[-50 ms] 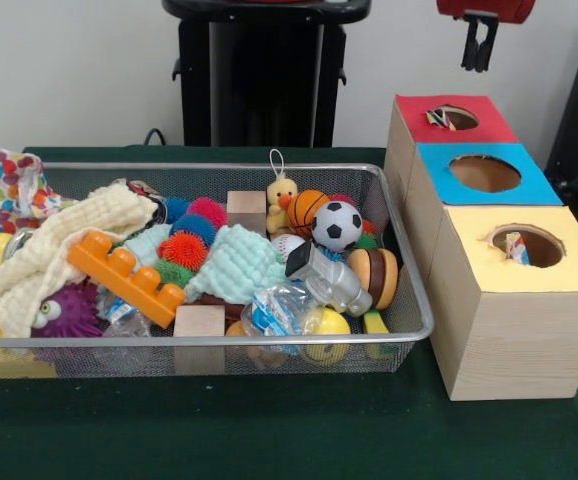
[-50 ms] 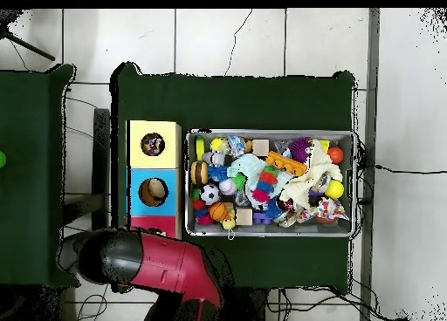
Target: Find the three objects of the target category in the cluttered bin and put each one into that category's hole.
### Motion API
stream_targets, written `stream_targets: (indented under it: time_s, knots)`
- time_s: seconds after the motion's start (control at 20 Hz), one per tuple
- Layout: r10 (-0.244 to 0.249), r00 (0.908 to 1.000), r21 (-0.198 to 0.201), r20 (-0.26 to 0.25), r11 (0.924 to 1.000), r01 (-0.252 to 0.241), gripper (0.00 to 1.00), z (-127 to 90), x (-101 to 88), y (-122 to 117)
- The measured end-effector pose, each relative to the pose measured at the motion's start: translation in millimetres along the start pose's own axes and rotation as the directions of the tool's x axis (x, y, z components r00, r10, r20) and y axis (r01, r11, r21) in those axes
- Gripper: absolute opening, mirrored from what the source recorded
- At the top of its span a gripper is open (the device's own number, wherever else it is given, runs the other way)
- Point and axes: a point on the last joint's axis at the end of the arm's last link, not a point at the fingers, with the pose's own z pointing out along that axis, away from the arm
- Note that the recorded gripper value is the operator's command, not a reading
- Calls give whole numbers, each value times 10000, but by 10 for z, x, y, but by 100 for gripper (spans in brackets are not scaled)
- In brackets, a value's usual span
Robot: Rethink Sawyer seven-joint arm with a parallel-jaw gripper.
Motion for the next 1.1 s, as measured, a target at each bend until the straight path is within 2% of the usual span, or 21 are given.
stream_targets:
  time_s: [0.35,1.1]
  knots:
    - [226,9996,-113,177,9997,-224,0,-109,-108,-116]
    - [-122,9995,231,301,9997,115,0,-116,-102,-262]
